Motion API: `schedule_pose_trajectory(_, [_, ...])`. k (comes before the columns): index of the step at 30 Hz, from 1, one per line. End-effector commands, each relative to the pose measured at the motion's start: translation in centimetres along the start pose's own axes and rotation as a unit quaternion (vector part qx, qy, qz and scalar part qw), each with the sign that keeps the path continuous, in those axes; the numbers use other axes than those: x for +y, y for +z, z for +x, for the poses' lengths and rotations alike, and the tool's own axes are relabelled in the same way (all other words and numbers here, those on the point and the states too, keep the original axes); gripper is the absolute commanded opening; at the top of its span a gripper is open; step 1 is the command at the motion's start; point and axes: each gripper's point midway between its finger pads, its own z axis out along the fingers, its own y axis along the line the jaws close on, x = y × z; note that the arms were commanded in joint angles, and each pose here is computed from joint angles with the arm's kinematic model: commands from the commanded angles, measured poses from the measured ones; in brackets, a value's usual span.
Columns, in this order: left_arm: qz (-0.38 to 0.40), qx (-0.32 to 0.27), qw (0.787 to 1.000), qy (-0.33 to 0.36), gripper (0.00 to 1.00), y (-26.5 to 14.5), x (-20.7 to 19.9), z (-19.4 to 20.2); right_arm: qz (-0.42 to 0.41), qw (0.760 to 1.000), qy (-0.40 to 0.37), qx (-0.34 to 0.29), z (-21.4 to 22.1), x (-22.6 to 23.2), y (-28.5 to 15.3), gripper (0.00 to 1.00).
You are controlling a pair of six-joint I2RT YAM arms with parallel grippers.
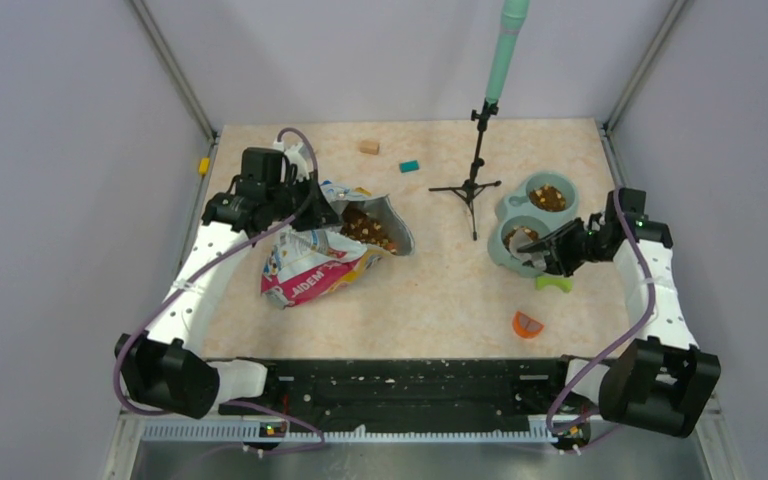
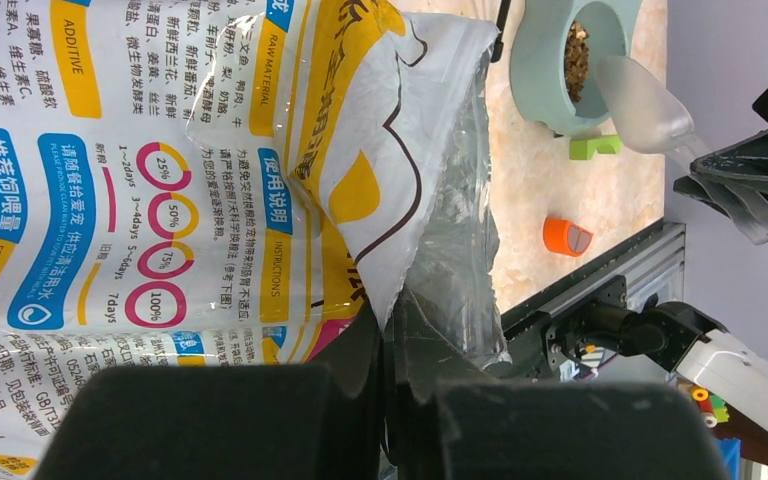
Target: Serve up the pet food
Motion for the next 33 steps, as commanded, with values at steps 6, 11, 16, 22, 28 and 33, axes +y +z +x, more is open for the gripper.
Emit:
schedule_pose_trajectory(6, [0.012,-0.065,0.996,0.055,0.00,-1.0,-1.0,-4.3,-0.043,0.990,-0.105,-0.080,0.1,2.4,-3.5,0.00])
schedule_pose_trajectory(11, [0.040,-0.073,0.994,0.075,0.00,-1.5,-2.4,-5.0,-0.080,0.970,-0.198,-0.116,1.8,4.1,-5.3,0.00])
schedule_pose_trajectory(16, [0.056,-0.089,0.990,0.090,0.00,-2.0,-3.3,-5.8,-0.103,0.940,-0.292,-0.143,4.7,5.7,-6.6,0.00])
schedule_pose_trajectory(22, [0.071,-0.080,0.987,0.121,0.00,-2.6,-4.0,-5.5,-0.201,0.880,-0.416,-0.113,10.1,9.2,-8.0,0.00])
schedule_pose_trajectory(28, [0.139,-0.033,0.975,0.171,0.00,-3.9,-6.0,-3.0,-0.214,0.803,-0.555,-0.030,17.4,10.6,-6.0,0.00])
schedule_pose_trajectory(33, [0.156,-0.004,0.973,0.172,0.00,-4.7,-6.2,-1.0,-0.152,0.751,-0.641,0.046,22.2,8.6,-2.1,0.00])
